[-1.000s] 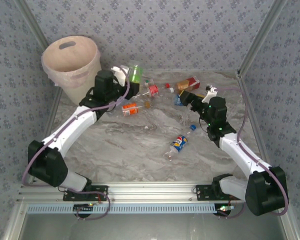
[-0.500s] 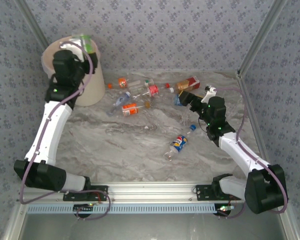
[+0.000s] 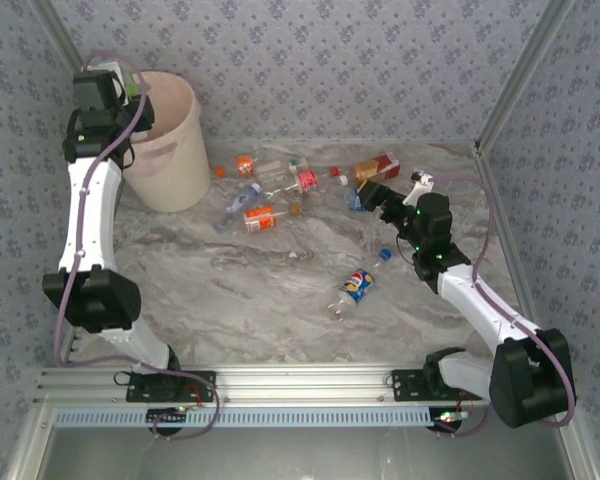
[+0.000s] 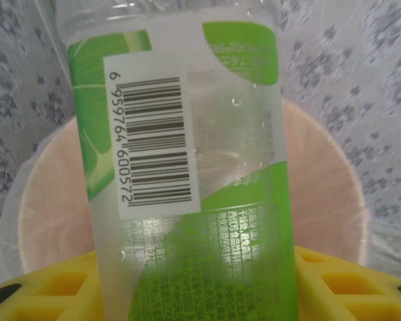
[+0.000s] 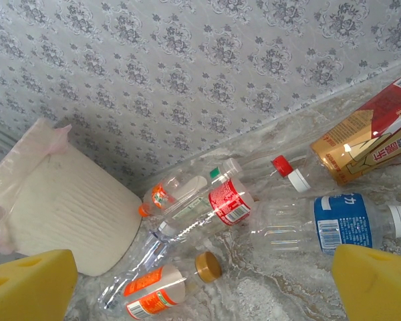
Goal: Put the plastic bottles in the bin
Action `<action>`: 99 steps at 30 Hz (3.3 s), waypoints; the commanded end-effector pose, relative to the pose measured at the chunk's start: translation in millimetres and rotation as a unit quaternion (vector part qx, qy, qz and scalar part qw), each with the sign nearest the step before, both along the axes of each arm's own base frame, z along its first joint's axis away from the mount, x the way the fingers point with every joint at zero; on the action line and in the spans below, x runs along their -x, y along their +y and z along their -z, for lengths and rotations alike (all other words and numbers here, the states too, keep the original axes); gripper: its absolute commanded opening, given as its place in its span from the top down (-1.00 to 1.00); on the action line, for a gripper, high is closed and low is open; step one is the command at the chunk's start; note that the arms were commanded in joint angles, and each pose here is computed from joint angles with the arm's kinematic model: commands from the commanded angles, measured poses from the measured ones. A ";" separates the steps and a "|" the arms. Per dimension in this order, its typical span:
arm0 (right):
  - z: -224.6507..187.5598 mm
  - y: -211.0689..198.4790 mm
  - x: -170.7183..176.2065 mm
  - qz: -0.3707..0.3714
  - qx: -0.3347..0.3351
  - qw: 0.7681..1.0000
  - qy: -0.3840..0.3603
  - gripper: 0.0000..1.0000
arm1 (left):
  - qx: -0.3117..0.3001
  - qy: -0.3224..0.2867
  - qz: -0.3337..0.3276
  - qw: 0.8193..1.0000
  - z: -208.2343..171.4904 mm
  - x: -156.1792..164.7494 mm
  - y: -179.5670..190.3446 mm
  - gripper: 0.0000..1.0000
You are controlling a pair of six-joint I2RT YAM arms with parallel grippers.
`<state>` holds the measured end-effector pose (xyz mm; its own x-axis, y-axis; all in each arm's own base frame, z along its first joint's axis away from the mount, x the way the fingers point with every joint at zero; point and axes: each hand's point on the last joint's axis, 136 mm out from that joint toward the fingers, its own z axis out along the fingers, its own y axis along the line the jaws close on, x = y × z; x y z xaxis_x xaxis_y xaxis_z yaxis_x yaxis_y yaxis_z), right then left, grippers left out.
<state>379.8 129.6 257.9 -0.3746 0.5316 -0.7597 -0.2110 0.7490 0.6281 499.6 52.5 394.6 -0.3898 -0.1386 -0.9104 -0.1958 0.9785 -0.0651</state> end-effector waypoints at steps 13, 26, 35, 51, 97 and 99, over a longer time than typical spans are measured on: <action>-12.6 -8.5 3.9 0.021 -0.002 1.000 -0.002 -1.00 | -0.145 0.065 0.260 0.952 33.5 -13.2 -3.2 -0.15; -5.4 -5.6 0.4 0.017 0.001 1.000 0.015 -1.00 | -0.121 0.044 0.293 0.947 44.9 -39.8 -10.5 -0.54; 7.6 -4.9 1.8 0.012 0.009 0.999 0.033 -1.00 | -0.062 0.004 0.262 0.963 9.7 -34.3 -15.2 -0.93; 81.7 -61.9 29.0 0.091 0.022 0.973 0.211 -1.00 | 0.054 -0.069 0.155 0.984 -31.3 -9.6 -57.1 -0.95; 189.1 2.0 99.4 0.102 0.035 0.886 0.451 -0.69 | 0.212 -0.034 0.348 0.913 60.6 80.4 -267.0 -0.96; 191.8 6.2 93.5 0.097 0.031 0.888 0.449 -0.67 | 0.222 -0.027 0.345 0.912 62.8 82.3 -267.0 -0.95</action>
<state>273.7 133.4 62.3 -0.7444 0.6378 -0.1978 0.5198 0.7394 0.4279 429.4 -211.6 317.3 -0.4796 -0.2094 -0.8521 0.4493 0.7755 -0.4435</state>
